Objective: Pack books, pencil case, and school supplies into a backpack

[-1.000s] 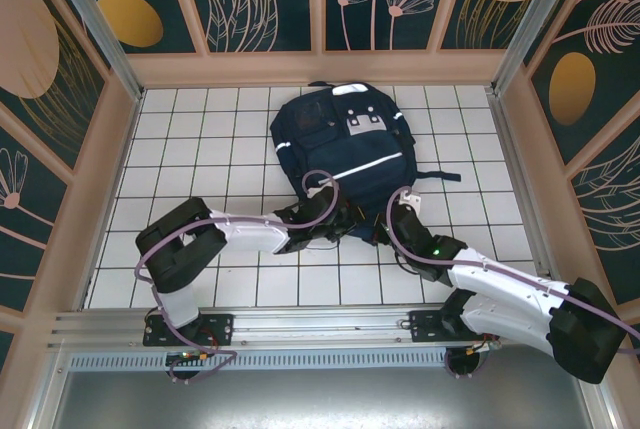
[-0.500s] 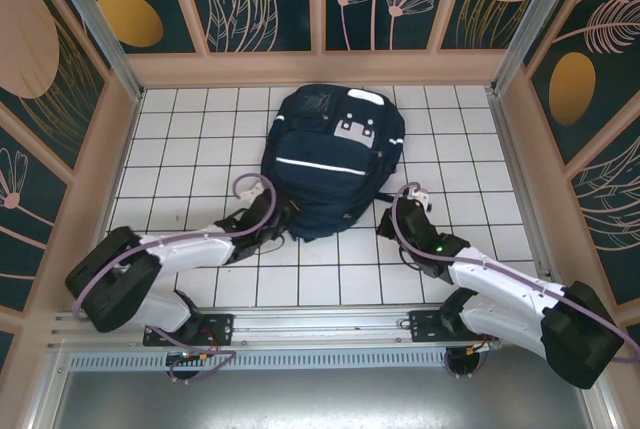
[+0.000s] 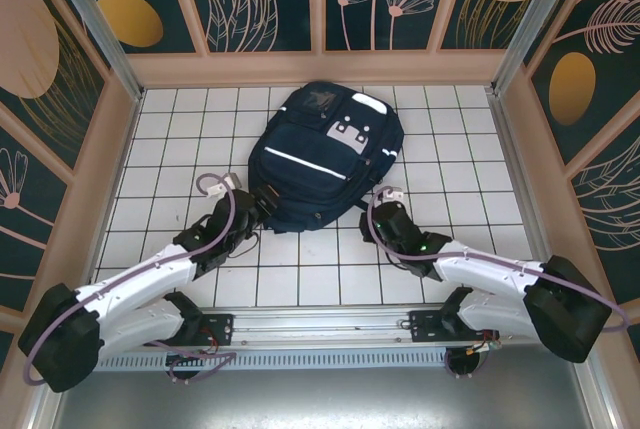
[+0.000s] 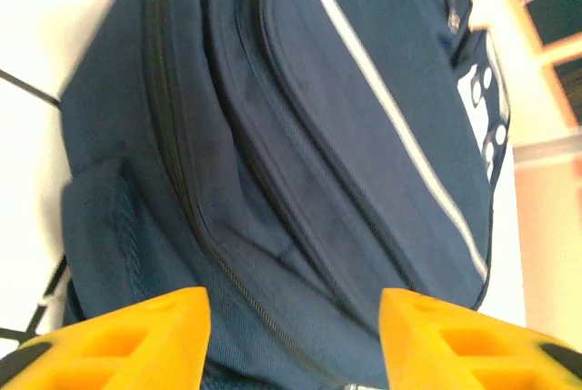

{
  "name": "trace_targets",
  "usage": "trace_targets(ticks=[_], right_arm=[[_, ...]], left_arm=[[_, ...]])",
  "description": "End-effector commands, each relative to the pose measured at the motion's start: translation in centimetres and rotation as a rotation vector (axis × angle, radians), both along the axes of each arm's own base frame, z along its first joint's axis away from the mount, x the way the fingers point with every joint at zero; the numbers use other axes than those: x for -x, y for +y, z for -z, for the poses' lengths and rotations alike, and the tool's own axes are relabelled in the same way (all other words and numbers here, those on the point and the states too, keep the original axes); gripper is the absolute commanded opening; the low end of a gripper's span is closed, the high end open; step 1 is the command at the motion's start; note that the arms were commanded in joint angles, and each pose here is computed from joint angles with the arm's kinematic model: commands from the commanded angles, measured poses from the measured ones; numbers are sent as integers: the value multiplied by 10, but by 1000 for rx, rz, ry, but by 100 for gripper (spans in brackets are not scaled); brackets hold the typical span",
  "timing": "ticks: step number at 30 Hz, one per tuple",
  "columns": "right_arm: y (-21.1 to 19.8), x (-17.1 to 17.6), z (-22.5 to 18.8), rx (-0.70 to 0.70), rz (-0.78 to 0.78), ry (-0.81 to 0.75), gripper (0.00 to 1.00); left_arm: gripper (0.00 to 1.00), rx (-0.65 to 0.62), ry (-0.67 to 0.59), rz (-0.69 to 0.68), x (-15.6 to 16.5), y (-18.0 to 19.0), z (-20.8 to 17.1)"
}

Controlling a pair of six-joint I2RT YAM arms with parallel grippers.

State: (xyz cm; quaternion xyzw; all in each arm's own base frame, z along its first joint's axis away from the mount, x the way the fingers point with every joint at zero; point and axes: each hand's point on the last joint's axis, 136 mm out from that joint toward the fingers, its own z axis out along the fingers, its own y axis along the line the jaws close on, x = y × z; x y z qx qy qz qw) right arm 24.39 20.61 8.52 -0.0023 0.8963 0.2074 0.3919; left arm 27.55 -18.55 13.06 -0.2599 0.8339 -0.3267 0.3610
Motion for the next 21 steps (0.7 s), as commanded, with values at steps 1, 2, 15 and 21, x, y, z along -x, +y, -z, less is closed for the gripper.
trace_targets(ticks=[1,2,15,21], right_arm=[[16,-5,-18,-17,-32,-70,24],[21,-3,-19,-22,-50,-78,25],[91,14,-9,-164,-331,-102,42],[107,9,11,-141,-364,-71,42]], left_arm=[[57,107,79,135,16,-34,11],[60,120,96,155,18,-41,12],[64,35,201,130,4,-60,51],[32,20,206,127,-2,-64,56]])
